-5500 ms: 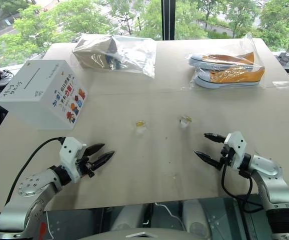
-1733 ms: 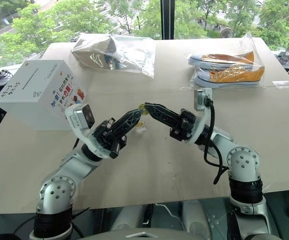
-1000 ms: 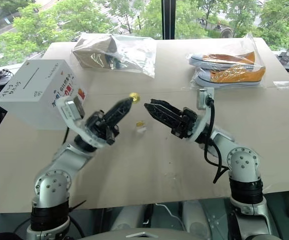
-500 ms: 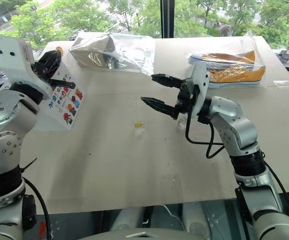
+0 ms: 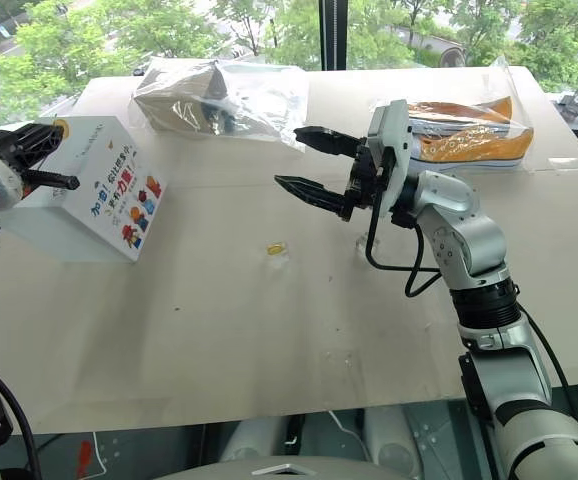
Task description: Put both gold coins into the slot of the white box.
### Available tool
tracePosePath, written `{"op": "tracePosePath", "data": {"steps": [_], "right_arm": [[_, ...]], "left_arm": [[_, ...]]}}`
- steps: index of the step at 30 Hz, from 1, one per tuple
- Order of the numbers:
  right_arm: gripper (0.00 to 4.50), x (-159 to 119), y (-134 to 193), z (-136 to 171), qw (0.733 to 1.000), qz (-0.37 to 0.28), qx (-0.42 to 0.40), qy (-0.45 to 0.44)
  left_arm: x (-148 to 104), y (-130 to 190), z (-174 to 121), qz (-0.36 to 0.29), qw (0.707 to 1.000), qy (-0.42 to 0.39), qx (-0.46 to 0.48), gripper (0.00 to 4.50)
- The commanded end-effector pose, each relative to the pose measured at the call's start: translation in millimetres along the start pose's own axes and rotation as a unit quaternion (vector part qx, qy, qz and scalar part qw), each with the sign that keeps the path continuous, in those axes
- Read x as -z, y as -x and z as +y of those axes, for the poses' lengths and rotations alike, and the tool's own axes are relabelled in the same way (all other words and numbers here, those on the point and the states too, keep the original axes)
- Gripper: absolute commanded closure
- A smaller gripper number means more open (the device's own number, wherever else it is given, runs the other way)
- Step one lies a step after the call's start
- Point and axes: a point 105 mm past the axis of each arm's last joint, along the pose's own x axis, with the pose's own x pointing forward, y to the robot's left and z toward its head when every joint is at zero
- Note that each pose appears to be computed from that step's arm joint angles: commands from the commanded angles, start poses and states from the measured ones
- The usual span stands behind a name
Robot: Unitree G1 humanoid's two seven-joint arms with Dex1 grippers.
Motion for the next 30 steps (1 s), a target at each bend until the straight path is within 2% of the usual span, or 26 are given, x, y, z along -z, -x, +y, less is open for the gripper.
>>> {"op": "tracePosePath", "data": {"steps": [1, 10, 21, 30], "right_arm": [[0.77, -8.1, 7.2, 6.3, 0.999, -0.011, -0.013, -0.045], [0.77, -4.3, 11.0, 12.1, 0.998, 0.012, -0.021, -0.059], [0.77, -11.5, 7.6, -6.1, 1.0, -0.002, 0.022, -0.018], [0.77, -12.0, 7.5, -9.5, 0.999, -0.008, 0.038, -0.012]], "left_arm": [[-11.5, 8.7, 21.6, -0.012, 0.998, -0.031, -0.046, 4.5], [-4.1, 12.8, 39.1, -0.001, 0.997, -0.031, -0.068, 4.5], [8.8, 16.6, 58.1, 0.009, 0.997, -0.025, -0.072, 4.5], [24.8, 5.8, 56.5, 0.018, 0.998, -0.016, -0.052, 4.5]]}}
